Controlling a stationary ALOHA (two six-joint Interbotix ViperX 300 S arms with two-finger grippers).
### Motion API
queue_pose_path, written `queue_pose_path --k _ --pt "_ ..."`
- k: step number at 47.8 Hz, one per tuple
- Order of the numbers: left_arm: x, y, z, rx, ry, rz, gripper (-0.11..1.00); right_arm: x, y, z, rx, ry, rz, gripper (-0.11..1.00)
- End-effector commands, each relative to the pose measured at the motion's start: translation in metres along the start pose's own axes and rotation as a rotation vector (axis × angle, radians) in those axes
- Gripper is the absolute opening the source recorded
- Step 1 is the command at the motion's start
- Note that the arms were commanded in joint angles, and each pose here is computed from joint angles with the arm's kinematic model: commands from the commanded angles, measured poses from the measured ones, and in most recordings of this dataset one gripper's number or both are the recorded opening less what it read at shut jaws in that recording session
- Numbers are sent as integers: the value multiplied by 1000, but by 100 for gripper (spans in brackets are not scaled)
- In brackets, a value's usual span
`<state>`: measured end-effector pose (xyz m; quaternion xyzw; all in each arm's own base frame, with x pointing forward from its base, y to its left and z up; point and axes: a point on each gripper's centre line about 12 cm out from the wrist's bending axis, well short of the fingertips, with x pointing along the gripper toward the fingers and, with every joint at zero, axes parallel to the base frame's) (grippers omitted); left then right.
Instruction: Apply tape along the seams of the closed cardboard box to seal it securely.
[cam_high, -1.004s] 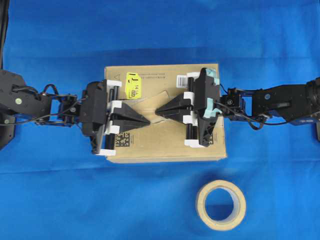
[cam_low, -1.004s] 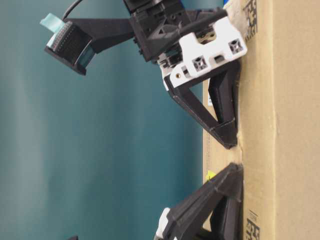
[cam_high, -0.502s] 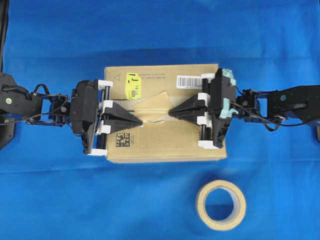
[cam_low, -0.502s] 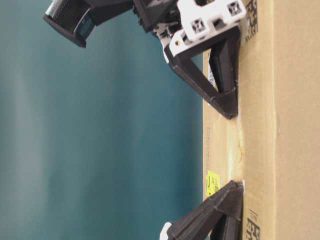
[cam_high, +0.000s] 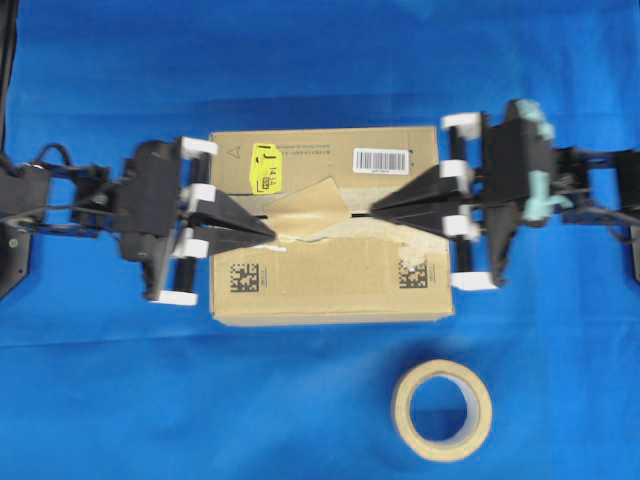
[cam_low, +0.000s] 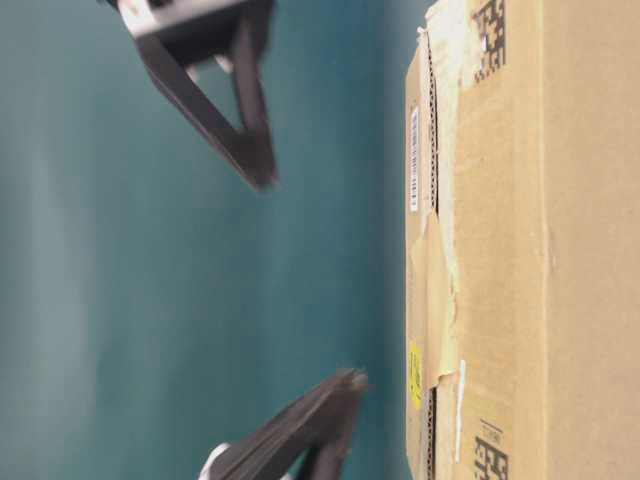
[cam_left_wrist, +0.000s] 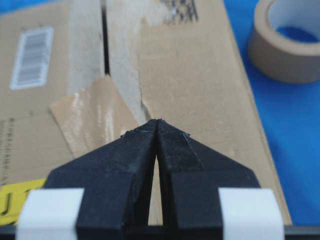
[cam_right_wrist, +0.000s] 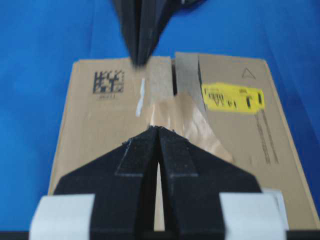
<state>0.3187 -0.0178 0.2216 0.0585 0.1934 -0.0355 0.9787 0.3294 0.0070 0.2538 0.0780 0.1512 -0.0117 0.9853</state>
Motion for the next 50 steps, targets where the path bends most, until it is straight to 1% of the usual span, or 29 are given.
queue_pose_path --k 1,5,9,16,24,31,37,44,50 --pt "-16 1 7 -1 -40 5 0 -25 1 6 -1 -31 10 0" --pt "-32 1 1 -4 -55 7 0 -44 0 1 -3 -32 17 0" --pt "-51 0 -4 -18 -78 8 0 -62 -1 -7 -1 -25 22 0" --pt "-80 -1 -12 -18 -122 12 0 -91 -3 -21 3 -28 29 0" --pt "-107 -2 -26 -28 -168 17 0 -110 -6 -41 4 -6 33 0" --pt "-122 -4 -42 -35 -159 12 0 -116 -9 -60 10 41 31 0" --pt "-130 -5 -52 -35 -146 9 0 -115 -11 -72 12 74 24 0" --pt "-132 -6 -63 -37 -118 5 0 -113 -12 -78 12 94 20 0" --pt "-131 -7 -68 -38 -109 5 0 -113 -12 -79 12 97 20 0"
